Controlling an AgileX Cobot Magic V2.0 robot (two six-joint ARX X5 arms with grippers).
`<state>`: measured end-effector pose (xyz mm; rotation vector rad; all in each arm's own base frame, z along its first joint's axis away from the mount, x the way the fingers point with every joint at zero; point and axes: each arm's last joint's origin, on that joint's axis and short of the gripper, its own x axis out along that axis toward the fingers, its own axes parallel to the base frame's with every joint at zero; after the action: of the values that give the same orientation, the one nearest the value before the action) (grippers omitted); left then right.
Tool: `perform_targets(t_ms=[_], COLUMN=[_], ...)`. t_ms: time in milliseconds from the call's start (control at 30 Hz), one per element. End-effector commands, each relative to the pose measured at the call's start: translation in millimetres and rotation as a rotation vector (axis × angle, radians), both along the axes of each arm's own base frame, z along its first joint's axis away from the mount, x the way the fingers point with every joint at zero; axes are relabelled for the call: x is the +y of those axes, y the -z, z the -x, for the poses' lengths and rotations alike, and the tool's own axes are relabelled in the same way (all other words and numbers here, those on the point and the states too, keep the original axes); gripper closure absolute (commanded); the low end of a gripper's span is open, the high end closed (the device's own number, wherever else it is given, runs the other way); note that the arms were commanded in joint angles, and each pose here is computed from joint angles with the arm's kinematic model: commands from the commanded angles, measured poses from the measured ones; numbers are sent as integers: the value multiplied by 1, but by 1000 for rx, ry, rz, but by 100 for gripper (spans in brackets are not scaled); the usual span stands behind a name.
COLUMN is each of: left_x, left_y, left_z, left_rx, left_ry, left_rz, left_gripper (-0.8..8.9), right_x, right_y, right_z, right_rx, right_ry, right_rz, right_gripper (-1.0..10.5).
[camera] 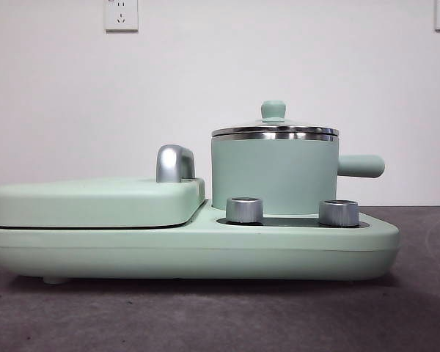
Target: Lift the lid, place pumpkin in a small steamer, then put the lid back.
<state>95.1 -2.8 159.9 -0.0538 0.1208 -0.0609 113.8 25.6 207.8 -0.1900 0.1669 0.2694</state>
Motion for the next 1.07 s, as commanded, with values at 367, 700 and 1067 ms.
perform_targets(t_ms=[367, 700, 1067], left_x=[0, 0, 0], left_y=[5, 5, 6], left_z=[-1, -1, -1], left_rx=[7, 7, 8], left_ry=[-4, -3, -3], left_rz=[-7, -7, -7], left_gripper=[807, 807, 807], right_x=[-21, -22, -22], right_y=[48, 48, 48], right_z=[17, 17, 17], right_rx=[-112, -112, -112], right_ry=[241, 254, 254], right_rz=[-103, -102, -102], right_gripper=[928, 928, 928])
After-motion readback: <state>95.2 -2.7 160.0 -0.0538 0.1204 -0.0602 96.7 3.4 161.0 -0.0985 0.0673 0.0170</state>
